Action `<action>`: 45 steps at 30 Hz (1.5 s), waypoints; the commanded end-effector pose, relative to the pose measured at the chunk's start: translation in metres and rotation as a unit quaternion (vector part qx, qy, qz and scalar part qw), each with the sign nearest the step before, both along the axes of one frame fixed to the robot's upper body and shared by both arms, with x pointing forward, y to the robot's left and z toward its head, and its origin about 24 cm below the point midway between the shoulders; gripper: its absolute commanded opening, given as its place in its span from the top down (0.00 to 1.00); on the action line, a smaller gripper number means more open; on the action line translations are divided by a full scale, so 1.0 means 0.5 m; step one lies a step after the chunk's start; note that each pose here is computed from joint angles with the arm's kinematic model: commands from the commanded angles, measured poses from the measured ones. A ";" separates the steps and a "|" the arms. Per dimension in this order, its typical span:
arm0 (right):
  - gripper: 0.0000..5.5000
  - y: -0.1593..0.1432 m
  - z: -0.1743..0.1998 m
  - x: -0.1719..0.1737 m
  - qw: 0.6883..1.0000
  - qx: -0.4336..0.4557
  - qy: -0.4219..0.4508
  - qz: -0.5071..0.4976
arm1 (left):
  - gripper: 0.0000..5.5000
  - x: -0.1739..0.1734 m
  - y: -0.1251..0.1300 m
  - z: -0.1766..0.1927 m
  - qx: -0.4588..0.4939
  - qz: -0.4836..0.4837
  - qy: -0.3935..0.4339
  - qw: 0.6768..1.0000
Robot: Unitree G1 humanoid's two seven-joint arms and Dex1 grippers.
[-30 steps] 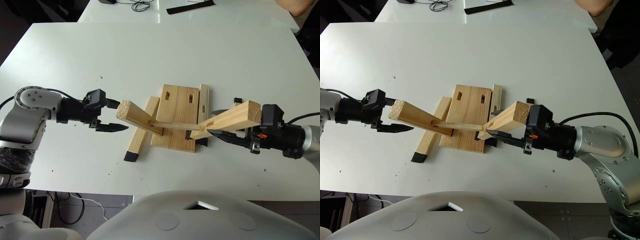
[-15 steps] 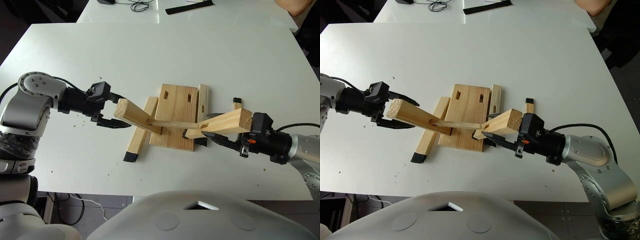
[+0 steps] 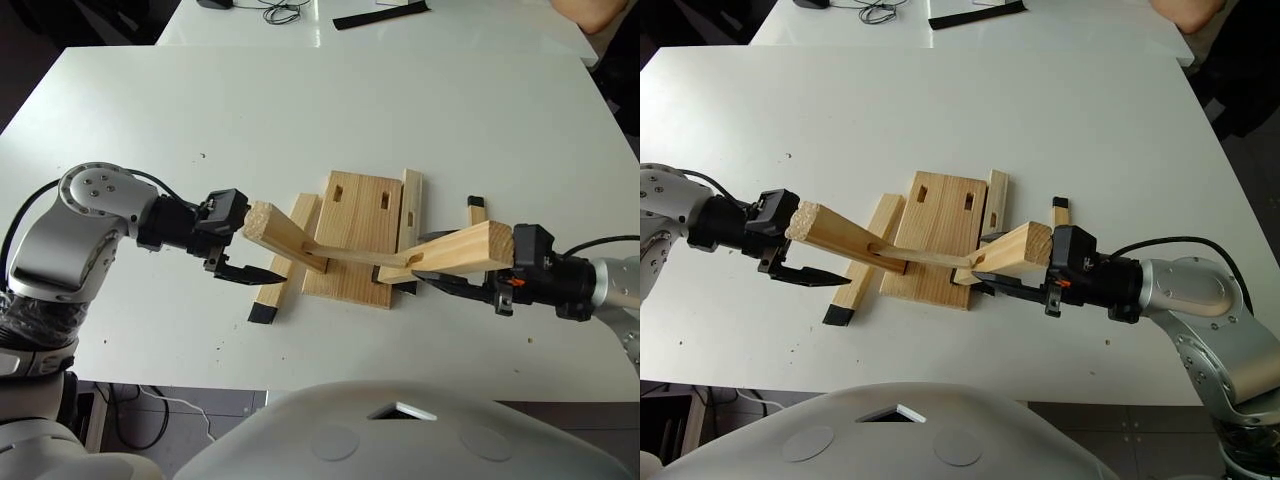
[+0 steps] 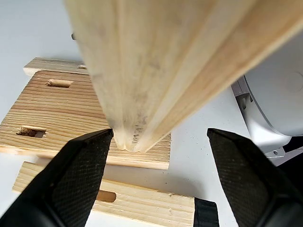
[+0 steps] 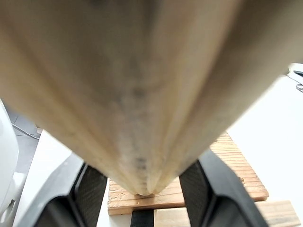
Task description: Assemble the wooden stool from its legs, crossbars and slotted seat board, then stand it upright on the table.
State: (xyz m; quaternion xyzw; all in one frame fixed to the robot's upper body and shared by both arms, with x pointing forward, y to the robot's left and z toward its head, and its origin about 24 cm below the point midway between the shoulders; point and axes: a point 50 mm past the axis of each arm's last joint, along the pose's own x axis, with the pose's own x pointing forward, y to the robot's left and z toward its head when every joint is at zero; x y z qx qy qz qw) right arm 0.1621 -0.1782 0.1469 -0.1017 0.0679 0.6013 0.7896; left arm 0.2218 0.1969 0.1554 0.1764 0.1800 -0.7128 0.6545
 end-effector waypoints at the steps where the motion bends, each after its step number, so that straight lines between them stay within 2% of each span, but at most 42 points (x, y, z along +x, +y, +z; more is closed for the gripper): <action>1: 0.63 -0.004 -0.031 0.000 0.998 -0.036 0.052 0.012 | 0.33 0.006 -0.008 0.001 -0.001 0.013 -0.012 1.000; 13: 0.63 0.015 -0.044 -0.013 0.995 -0.074 0.044 0.056 | 0.33 0.023 -0.023 -0.003 -0.005 0.043 -0.015 0.999; 29: 0.63 0.041 -0.033 0.027 0.993 -0.081 0.025 0.078 | 0.33 0.021 -0.060 0.012 -0.013 0.029 -0.034 0.999; 37: 0.63 0.037 -0.075 0.058 0.986 -0.133 0.070 0.074 | 0.33 0.022 -0.105 0.019 -0.037 0.012 -0.037 0.999; 45: 0.63 0.054 -0.116 0.085 0.974 -0.142 0.135 0.115 | 0.33 0.039 -0.122 -0.020 -0.044 0.044 -0.006 0.998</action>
